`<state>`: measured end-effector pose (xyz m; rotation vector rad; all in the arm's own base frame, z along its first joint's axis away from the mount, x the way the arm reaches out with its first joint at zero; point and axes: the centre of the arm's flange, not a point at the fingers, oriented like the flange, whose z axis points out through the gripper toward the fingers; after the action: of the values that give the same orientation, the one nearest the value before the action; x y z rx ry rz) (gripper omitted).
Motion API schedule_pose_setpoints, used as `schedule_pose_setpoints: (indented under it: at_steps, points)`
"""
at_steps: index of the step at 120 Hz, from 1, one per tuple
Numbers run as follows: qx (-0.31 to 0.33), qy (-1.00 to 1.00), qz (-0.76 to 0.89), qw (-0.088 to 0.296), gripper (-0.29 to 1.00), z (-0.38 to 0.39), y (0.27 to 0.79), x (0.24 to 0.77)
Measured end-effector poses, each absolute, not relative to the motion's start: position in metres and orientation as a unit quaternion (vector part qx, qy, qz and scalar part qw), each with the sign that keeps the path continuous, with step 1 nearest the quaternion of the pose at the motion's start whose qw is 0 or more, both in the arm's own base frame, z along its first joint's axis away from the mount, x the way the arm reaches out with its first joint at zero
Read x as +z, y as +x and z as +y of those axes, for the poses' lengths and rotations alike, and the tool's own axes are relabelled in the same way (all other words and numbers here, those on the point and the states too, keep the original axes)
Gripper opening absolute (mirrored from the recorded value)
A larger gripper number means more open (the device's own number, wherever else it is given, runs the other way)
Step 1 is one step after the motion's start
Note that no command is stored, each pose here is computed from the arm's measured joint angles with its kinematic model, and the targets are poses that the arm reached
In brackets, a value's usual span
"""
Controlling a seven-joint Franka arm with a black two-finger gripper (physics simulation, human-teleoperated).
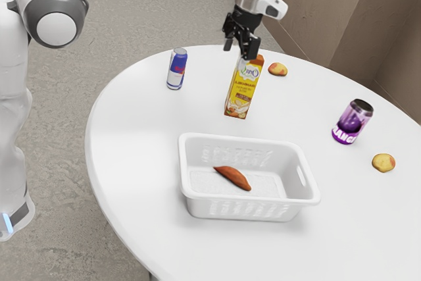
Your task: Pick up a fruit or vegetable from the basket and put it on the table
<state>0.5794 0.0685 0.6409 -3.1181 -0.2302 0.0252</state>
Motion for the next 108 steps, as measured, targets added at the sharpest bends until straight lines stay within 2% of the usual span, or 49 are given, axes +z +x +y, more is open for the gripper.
schedule_pose_setpoints:
  at_steps: [32,46,71,108]
  points:
    - [-0.011,-0.998,-0.053,0.010,0.70,0.071,0.586,0.641]
    - [-0.031,-0.999,0.032,-0.011,0.70,0.059,0.602,0.639]
    - [-0.045,-0.975,0.215,0.022,0.70,0.025,0.614,0.645]
    - [-0.046,-0.929,0.366,0.033,0.70,0.025,0.616,0.646]
